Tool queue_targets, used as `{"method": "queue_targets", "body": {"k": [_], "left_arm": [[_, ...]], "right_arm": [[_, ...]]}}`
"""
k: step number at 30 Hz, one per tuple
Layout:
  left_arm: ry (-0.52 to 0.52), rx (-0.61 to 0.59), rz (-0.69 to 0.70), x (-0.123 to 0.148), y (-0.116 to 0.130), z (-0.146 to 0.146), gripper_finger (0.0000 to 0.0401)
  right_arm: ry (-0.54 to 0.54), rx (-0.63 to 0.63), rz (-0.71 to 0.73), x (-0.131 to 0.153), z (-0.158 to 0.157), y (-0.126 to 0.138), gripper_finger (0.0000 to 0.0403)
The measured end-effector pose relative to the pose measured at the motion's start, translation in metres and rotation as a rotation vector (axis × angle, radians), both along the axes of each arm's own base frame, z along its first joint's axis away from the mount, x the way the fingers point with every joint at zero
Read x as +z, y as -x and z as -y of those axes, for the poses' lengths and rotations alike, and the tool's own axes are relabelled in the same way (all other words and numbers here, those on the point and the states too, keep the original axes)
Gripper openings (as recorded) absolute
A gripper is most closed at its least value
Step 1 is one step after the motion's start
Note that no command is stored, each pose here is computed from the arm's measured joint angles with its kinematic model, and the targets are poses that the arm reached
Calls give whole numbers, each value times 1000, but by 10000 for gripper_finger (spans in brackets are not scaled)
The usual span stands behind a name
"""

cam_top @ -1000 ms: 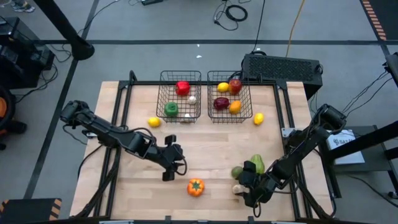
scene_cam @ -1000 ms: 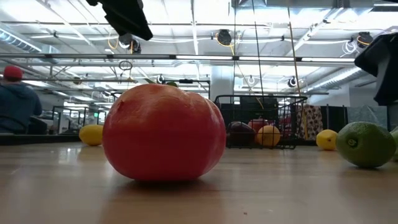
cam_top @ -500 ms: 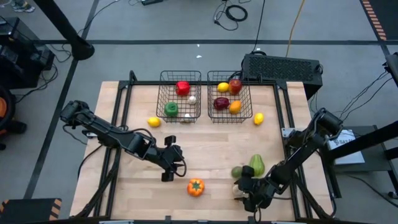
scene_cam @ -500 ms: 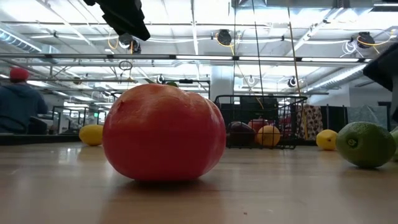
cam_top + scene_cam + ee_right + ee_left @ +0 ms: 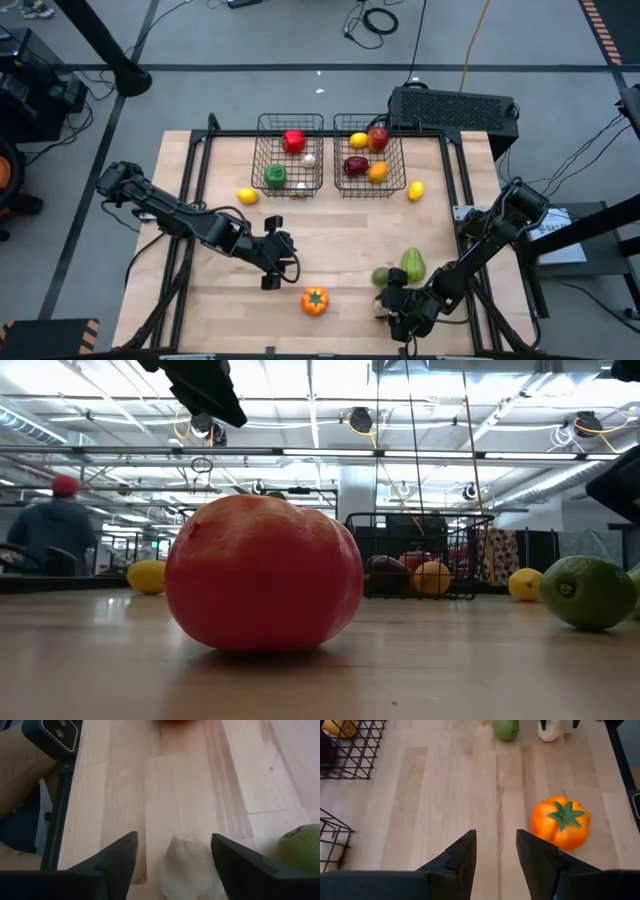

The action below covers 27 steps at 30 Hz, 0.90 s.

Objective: Sort produce into baskets
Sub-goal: Put the white garlic into the left wire basket

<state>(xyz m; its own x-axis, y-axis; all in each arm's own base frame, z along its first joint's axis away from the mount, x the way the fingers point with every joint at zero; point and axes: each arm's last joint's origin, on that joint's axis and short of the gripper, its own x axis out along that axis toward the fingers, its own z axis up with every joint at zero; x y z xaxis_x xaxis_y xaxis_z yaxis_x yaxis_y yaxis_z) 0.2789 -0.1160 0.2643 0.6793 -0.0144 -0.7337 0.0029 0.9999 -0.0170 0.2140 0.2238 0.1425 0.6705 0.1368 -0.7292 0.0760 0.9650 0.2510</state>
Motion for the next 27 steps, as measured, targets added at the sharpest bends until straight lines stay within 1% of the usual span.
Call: {"method": "queue_targets", "body": {"k": [5, 11, 18, 27], "left_arm": [[-1, 1, 0, 0, 0, 0, 145], [-1, 1, 0, 0, 0, 0, 145], [-1, 1, 1, 0, 0, 0, 145], [-3, 3, 2, 0, 0, 0, 145]], "right_arm": [[0, 1, 0, 0, 0, 0, 193], [1, 2, -1, 0, 0, 0, 161], [-1, 4, -3, 0, 0, 0, 143], [-1, 5, -4, 0, 0, 0, 139]]}}
